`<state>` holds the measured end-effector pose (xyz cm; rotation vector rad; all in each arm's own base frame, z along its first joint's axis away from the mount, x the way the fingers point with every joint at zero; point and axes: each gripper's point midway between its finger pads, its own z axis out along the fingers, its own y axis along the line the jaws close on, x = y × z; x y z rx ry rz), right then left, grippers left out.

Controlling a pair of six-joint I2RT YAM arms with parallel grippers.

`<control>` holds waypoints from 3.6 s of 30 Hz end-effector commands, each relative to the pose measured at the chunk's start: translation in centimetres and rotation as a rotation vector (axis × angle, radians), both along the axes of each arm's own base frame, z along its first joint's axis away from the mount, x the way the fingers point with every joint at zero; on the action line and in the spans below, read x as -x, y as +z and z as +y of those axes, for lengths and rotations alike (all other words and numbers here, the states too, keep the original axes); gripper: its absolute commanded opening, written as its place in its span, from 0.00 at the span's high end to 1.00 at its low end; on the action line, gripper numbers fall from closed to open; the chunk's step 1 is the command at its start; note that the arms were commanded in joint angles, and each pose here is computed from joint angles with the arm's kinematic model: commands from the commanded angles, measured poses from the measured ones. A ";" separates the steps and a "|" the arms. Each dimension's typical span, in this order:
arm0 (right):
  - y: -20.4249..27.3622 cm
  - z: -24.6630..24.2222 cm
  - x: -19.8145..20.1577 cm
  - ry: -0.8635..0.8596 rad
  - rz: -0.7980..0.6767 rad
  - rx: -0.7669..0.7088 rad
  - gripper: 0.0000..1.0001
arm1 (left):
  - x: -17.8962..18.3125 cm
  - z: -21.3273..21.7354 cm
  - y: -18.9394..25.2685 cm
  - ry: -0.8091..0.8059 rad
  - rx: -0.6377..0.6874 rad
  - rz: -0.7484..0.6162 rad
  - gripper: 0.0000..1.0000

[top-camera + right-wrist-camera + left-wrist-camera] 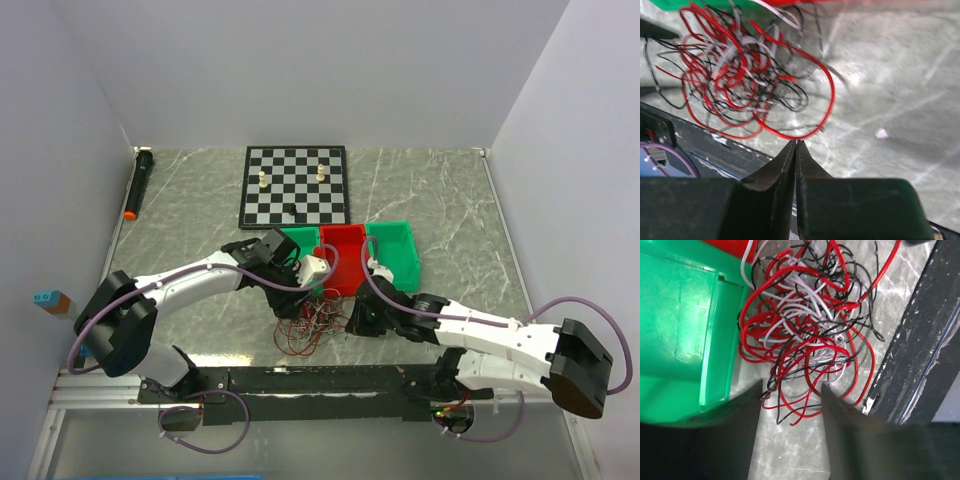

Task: Untangle the cables

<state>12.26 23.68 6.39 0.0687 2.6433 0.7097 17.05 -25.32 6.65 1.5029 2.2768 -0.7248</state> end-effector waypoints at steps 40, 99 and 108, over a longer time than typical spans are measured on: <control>0.2 1.2 -2.0 -0.281 0.142 -0.155 0.73 | 0.3 2.0 4.2 0.028 0.028 -0.135 0.92; 49.8 -18.3 -5.6 -0.558 -1.260 -0.321 1.00 | -4.1 18.7 0.4 0.236 -0.382 -0.405 0.99; 54.3 -17.8 -6.4 -0.580 -1.383 -0.298 1.00 | -4.8 16.6 4.4 0.259 -0.256 -0.425 0.93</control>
